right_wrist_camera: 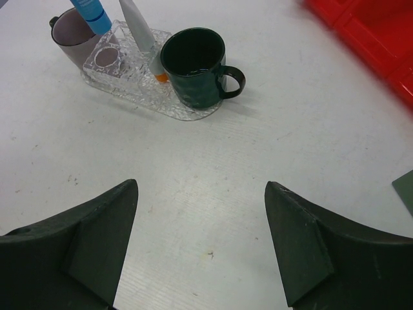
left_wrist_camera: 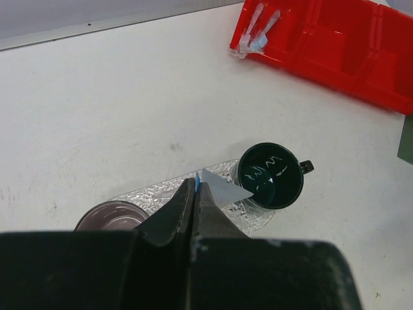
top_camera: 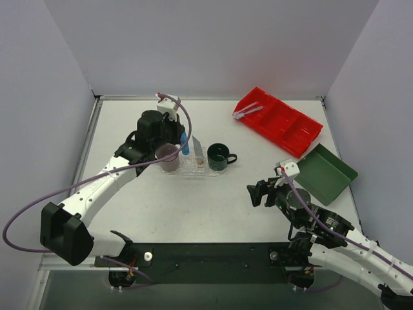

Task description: Prepare toiletry sets of a toothbrush and toothpaste on the tray

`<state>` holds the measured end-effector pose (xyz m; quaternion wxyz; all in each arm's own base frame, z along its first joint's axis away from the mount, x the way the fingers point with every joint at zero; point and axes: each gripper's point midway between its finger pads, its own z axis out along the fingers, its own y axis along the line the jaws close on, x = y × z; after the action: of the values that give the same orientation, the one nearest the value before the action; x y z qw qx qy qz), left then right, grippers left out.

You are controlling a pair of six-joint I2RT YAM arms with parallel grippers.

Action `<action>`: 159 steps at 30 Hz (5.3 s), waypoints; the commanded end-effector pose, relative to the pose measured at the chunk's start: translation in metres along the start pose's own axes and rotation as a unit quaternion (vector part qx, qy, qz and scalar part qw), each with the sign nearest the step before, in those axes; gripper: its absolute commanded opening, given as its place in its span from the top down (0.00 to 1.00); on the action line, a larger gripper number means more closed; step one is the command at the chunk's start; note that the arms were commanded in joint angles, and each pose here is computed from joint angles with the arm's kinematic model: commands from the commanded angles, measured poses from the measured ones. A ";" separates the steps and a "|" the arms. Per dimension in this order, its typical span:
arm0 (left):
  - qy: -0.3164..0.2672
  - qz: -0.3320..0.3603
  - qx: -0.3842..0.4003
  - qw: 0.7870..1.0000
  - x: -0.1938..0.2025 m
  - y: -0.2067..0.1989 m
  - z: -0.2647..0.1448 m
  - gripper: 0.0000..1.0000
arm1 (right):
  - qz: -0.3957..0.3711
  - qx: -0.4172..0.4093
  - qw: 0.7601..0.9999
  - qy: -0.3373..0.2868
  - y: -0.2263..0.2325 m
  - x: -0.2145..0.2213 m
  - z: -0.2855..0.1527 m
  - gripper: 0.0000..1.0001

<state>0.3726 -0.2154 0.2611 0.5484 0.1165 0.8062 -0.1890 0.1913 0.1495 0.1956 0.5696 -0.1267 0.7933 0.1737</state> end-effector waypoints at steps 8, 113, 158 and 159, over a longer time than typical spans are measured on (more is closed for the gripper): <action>-0.077 -0.018 0.025 0.997 -0.041 -0.010 0.012 1.00 | 0.009 0.015 1.000 -0.011 -0.006 -0.002 0.000 0.26; -0.017 0.016 0.003 1.000 0.054 0.008 0.056 1.00 | 0.020 0.025 0.999 -0.014 -0.015 0.011 -0.003 0.26; 0.005 0.052 -0.006 0.999 0.067 0.008 0.069 0.68 | 0.025 0.028 0.999 -0.018 -0.018 0.013 -0.007 0.24; 0.005 0.052 -0.007 0.999 0.068 0.008 0.068 0.65 | 0.026 0.028 0.999 -0.018 -0.019 0.012 -0.008 0.24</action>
<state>0.3991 -0.2322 0.1520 0.5302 0.1526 0.8202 -0.1510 0.1859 0.1355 0.1797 0.5738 -0.1049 0.7935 0.1735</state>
